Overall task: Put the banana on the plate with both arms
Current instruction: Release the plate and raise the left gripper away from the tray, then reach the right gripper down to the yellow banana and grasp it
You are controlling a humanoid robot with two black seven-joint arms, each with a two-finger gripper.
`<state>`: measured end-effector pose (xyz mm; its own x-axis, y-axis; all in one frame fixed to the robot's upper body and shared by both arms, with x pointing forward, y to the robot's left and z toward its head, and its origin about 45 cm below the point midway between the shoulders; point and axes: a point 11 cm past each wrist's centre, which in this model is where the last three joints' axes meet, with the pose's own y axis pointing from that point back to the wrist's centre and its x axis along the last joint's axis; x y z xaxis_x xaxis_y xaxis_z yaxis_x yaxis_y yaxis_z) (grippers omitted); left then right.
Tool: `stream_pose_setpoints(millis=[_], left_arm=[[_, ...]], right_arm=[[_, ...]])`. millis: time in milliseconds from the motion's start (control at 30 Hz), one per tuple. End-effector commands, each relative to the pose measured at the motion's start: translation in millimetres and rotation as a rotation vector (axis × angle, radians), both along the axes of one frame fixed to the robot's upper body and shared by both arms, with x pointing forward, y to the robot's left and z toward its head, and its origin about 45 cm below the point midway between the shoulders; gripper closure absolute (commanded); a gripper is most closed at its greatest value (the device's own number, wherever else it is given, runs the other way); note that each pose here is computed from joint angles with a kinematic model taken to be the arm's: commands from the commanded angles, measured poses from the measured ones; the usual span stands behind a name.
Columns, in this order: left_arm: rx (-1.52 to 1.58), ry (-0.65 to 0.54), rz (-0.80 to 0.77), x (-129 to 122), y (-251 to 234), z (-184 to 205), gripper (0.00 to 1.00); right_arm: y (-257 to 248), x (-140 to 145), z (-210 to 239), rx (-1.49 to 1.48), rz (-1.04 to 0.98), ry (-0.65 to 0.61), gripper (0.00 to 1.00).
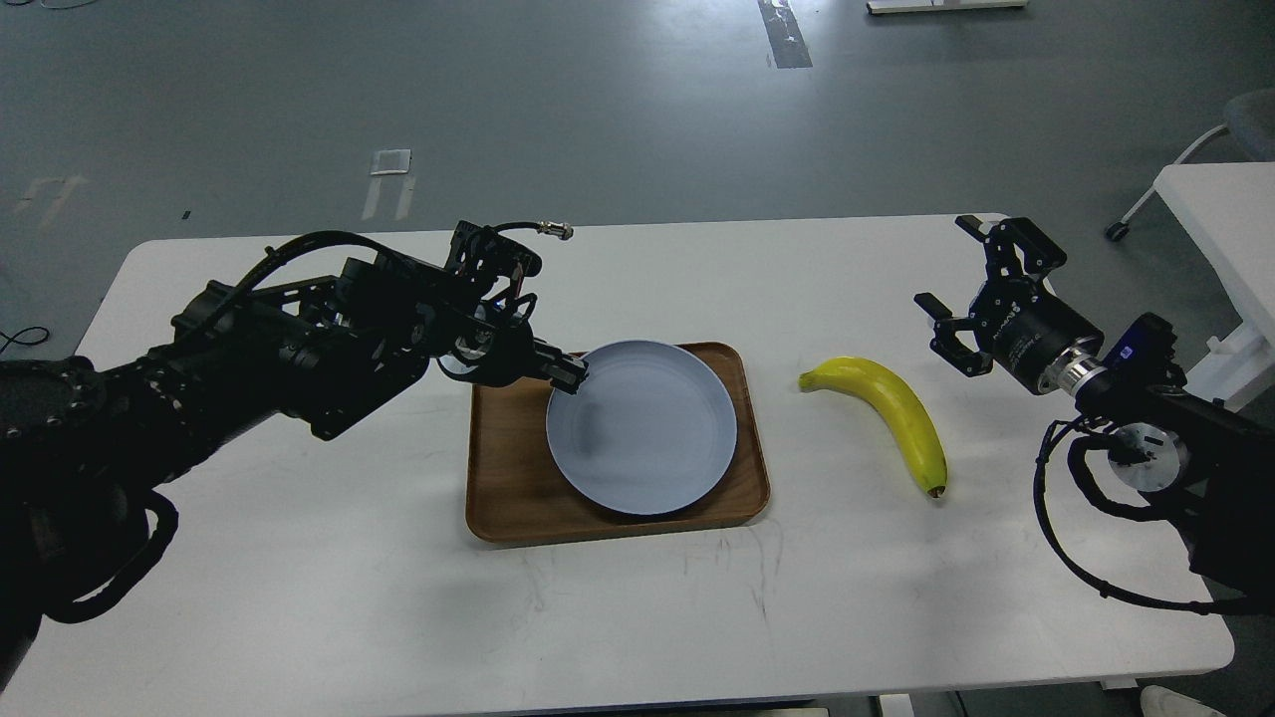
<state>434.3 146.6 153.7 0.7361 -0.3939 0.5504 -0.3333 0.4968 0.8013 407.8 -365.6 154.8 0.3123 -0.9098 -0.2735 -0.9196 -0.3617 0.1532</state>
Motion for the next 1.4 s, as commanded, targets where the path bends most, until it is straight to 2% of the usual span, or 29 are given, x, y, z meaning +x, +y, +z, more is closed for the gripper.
stream_pose_setpoints(millis=[0,33,100,133,167,300,433,500,567,667,800,900,1033,1233,1367], left_arm=[[-0.006,0.002,0.011,0.6,1.1,-0.2,0.81],[-0.01,0.003,0.012,1.0,0.6,0.7,0.67],[-0.036,0.012,0.027,1.3,-1.3,2.4,0.16],[-0.042,0.014,0.029,1.4,-2.6,3.2,0.06],[-0.05,0.016,0.033,1.8,-3.3,4.2,0.03],[-0.11,0.02,0.069,6.5,-7.2,13.6,0.02],[-0.246,0.025,0.137,21.4,-13.4,46.5,0.02],[-0.383,0.059,0.213,28.0,-12.8,63.2,0.02],[-0.66,0.128,0.367,38.7,4.5,90.4,0.02],[-0.945,0.189,0.519,50.0,24.9,117.6,0.02],[-1.242,0.224,0.688,61.5,64.8,142.5,0.02],[-1.4,0.243,0.798,58.9,99.6,136.5,0.02],[-1.594,0.285,0.95,34.1,150.2,103.5,0.02],[-1.593,0.345,0.998,9.8,159.1,75.4,0.02],[-1.582,0.373,1.001,6.0,150.1,65.1,0.02]], right_arm=[[0.1,0.0,0.0,-0.001,0.001,0.0,0.0],[0.0,-0.5,-0.6,-0.001,0.0,0.002,0.0],[-0.1,-0.5,-0.7,-0.001,0.0,0.002,0.0],[0.0,-0.5,-0.7,-0.001,0.0,0.002,0.0],[0.0,-0.5,-0.7,-0.001,0.0,0.002,0.0],[0.3,0.5,0.6,-0.001,0.001,-0.001,0.0],[-5.8,3.4,8.7,-0.013,-0.002,-0.015,0.0],[-15.5,3.9,16.2,-0.046,0.0,-0.026,0.0],[-18.7,8.6,29.4,-0.11,0.038,-0.051,0.0],[-23.6,9.5,36.5,-0.125,0.039,-0.062,0.0],[-21.7,7.7,40.6,-0.119,0.055,-0.066,0.0],[-21.8,6.7,39.7,-0.118,0.056,-0.063,0.0],[-21.8,3.5,35.0,-0.126,0.062,-0.053,0.0],[-19.2,-4.8,31.0,-0.203,0.139,-0.018,0.0],[-22.2,-4.8,43.6,-0.318,0.217,-0.033,0.0]])
